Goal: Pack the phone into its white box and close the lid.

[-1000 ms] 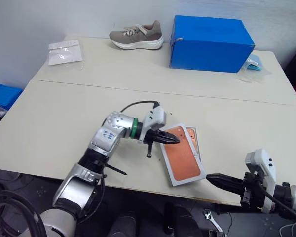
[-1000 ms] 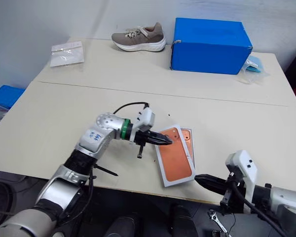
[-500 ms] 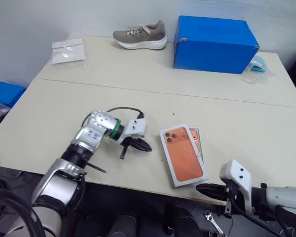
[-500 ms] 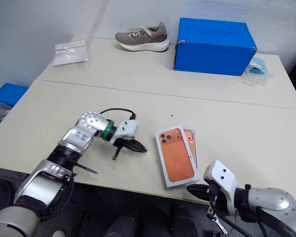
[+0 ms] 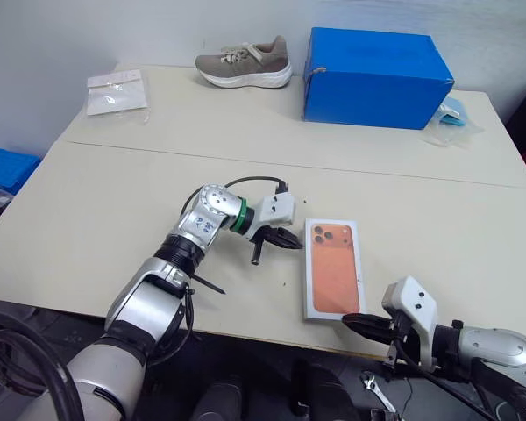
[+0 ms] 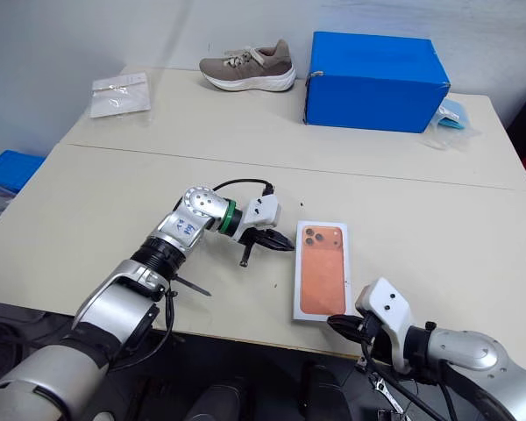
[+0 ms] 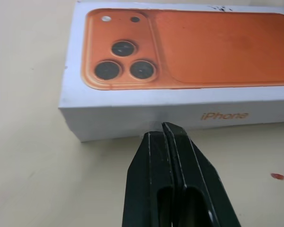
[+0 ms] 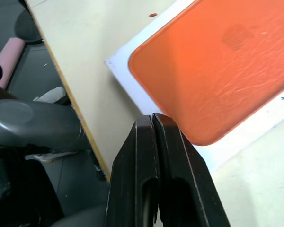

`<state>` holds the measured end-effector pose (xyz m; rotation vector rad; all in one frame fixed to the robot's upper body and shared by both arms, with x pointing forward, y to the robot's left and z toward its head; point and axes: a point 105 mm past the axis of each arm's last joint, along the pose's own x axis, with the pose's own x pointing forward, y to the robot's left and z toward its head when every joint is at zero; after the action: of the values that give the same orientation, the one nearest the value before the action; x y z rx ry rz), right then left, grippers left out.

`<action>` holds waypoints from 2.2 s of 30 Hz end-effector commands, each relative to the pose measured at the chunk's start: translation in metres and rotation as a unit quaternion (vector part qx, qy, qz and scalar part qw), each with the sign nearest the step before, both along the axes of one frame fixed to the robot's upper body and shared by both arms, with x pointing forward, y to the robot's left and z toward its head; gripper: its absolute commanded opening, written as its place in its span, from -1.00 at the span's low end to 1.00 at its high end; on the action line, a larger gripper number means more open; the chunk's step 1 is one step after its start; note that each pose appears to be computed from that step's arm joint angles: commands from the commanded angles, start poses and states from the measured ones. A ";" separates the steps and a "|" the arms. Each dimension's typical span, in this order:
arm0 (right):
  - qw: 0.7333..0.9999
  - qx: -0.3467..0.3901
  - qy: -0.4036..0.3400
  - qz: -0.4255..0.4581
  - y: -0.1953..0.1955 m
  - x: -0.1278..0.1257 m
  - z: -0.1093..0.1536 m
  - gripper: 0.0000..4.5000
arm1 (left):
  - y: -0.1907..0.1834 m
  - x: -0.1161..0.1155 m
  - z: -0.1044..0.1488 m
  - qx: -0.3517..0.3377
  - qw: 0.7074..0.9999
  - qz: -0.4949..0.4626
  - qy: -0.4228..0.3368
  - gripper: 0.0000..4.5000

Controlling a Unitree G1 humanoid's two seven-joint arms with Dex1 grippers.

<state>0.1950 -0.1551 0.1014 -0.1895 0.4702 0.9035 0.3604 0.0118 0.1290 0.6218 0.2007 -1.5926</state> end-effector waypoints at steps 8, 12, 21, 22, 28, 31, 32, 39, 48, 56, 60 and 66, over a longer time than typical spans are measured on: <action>0.999 0.027 0.007 0.028 0.010 -0.007 0.008 -0.98 | 0.009 -0.007 0.034 -0.039 0.998 -0.039 0.022 -1.00; 0.997 -0.001 0.047 0.067 0.012 -0.023 -0.001 -0.98 | 0.004 -0.011 0.040 -0.040 0.998 -0.053 0.011 -1.00; 1.000 -0.027 0.006 0.002 0.001 0.006 -0.017 -0.98 | -0.014 -0.010 0.041 -0.057 0.997 -0.045 0.001 -1.00; 1.000 -0.025 0.000 -0.002 0.001 0.009 -0.017 -0.98 | -0.016 -0.009 0.041 -0.059 0.997 -0.043 0.000 -1.00; 0.998 0.050 -0.027 0.014 0.019 0.012 0.009 -0.98 | -0.021 0.002 0.044 -0.064 0.998 -0.017 -0.017 -1.00; 0.998 0.061 -0.020 0.026 0.022 0.007 0.015 -0.98 | -0.025 0.008 0.039 -0.057 0.998 0.000 -0.025 -1.00; 0.997 0.067 -0.022 0.023 0.021 0.008 0.018 -0.98 | -0.027 0.011 0.035 -0.051 0.998 0.007 -0.028 -1.00; 0.996 0.038 -0.048 -0.060 0.000 0.042 0.021 -0.98 | -0.033 0.014 0.009 -0.012 0.999 0.019 -0.035 -1.00; 0.996 -0.010 -0.024 -0.084 -0.008 0.056 -0.013 -0.98 | -0.029 0.009 -0.018 0.016 0.999 0.017 -0.029 -1.00; 0.992 0.035 -0.104 -0.056 -0.007 0.062 0.022 -0.91 | 0.005 0.008 -0.001 -0.032 0.999 0.035 0.016 -0.92; 0.991 0.048 -0.126 0.008 -0.016 0.053 0.056 -0.44 | 0.052 -0.009 0.020 -0.065 0.996 0.042 0.052 -0.49; 0.990 0.038 -0.116 0.069 -0.050 0.042 0.091 0.40 | 0.115 -0.051 0.050 -0.096 0.989 0.078 0.085 0.28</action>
<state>0.2400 -0.1987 0.1755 -0.2533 0.2486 0.9867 0.3198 0.1277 0.1529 0.3337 0.2947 -1.4663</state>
